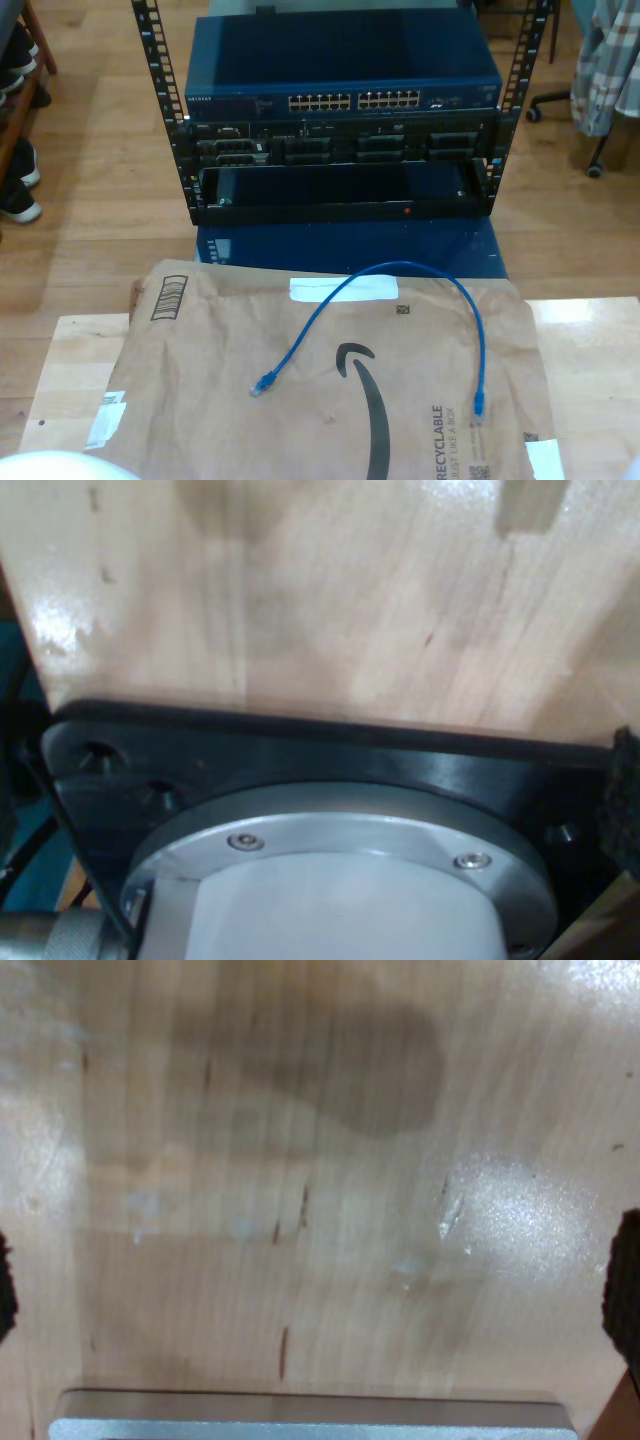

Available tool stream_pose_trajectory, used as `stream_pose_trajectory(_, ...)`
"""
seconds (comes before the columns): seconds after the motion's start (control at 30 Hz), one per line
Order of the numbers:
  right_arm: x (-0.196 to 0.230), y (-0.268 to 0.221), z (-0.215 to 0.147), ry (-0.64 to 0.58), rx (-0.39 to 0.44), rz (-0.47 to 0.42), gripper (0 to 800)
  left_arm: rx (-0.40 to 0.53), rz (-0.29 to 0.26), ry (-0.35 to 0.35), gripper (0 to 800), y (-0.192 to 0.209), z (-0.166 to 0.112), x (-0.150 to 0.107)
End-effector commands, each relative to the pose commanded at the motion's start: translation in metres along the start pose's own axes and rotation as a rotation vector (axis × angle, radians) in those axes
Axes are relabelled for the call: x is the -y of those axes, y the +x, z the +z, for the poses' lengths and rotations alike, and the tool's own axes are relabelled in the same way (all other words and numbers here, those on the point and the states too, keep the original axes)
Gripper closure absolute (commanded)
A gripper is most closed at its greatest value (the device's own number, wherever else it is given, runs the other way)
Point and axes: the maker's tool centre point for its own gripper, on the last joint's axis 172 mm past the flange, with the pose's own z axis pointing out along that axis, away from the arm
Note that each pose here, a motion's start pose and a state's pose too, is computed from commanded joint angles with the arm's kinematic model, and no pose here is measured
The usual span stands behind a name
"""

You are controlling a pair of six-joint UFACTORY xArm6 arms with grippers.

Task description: Grab the cable and plug it in

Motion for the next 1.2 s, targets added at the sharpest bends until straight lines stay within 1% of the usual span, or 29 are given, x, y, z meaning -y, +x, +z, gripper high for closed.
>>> stream_pose_trajectory(0.4, 0.001, -0.003, 0.003, 0.008, 0.006, 0.005, 3, 0.000, 0.000, 0.000, 1, 0.000, 0.000, 0.000)
stream_pose_trajectory(0.53, 0.001, 0.001, 0.002, 0.010, -0.012, 0.007, 3, 0.000, 0.000, 0.000, 2, 0.000, 0.000, 0.000)
stream_pose_trajectory(0.87, 0.001, 0.001, 0.003, 0.010, -0.011, 0.012, 3, 0.000, 0.001, 0.000, 2, 0.000, -0.001, 0.000)
stream_pose_trajectory(1.0, 0.001, 0.003, -0.001, 0.009, -0.015, 0.014, 2, -0.003, -0.001, 0.001, 2, 0.002, -0.006, 0.000)
stream_pose_trajectory(1.07, 0.000, 0.008, -0.008, 0.008, -0.031, 0.017, 3, -0.006, -0.005, 0.002, 2, 0.004, -0.014, 0.001)
stream_pose_trajectory(1.13, -0.001, 0.009, -0.014, 0.006, -0.036, 0.018, 3, 0.017, -0.005, 0.006, 2, -0.001, -0.020, 0.002)
stream_pose_trajectory(1.2, -0.004, 0.013, -0.029, 0.003, -0.040, 0.025, 3, 0.030, -0.001, 0.019, 2, -0.003, -0.027, 0.005)
